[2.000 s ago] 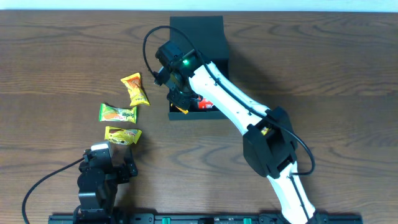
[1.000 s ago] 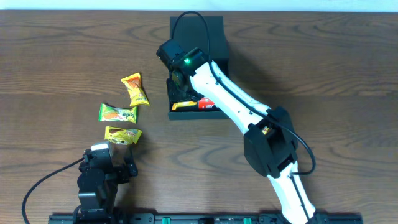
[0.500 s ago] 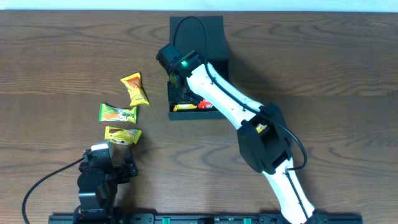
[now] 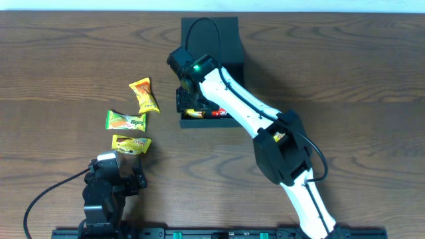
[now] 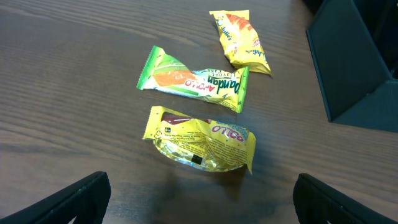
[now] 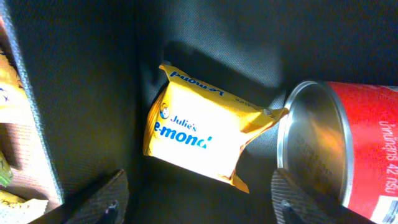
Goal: Pack container
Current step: 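Raise the right gripper out of the box and retract it, then reach the left gripper to the yellow peanut-cookie packet and grasp it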
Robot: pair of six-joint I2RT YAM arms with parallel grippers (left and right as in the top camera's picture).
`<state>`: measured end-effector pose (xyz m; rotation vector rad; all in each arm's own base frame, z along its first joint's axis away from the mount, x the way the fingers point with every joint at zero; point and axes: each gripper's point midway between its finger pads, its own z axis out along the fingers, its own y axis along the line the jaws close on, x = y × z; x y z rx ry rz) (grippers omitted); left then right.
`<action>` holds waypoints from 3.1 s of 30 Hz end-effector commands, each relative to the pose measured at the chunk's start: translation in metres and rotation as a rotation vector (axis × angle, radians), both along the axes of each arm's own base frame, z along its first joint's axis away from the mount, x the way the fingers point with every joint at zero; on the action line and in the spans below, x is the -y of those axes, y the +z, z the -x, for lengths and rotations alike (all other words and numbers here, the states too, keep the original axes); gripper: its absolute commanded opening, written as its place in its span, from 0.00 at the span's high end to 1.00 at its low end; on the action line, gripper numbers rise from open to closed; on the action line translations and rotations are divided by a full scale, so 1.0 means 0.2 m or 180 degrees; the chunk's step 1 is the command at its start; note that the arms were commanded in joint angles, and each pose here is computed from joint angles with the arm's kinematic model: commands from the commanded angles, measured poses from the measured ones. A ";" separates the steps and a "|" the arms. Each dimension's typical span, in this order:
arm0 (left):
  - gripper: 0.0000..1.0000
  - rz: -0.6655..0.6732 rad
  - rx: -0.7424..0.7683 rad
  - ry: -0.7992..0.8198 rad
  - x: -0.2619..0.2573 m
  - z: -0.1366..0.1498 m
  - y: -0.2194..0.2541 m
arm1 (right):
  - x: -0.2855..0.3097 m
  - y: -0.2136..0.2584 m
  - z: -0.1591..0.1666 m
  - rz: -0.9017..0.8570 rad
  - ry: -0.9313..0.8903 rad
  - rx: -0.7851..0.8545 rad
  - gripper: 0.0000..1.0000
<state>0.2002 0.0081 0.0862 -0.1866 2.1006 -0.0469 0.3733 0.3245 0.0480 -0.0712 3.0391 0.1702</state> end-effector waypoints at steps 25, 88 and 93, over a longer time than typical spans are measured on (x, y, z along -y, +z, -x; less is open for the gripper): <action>0.05 -0.0023 -0.0018 0.0004 0.00 0.00 -0.01 | 0.93 0.93 -0.01 0.0470 0.0879 0.0663 0.22; 0.08 -0.0240 -0.1654 0.0115 0.09 -1.06 -0.03 | 1.52 0.63 -0.16 -0.0108 0.0658 0.0536 0.20; 0.21 -0.0163 -0.1654 0.0065 0.17 -1.11 -0.12 | 1.52 0.63 -0.16 -0.0112 0.0637 0.0535 0.20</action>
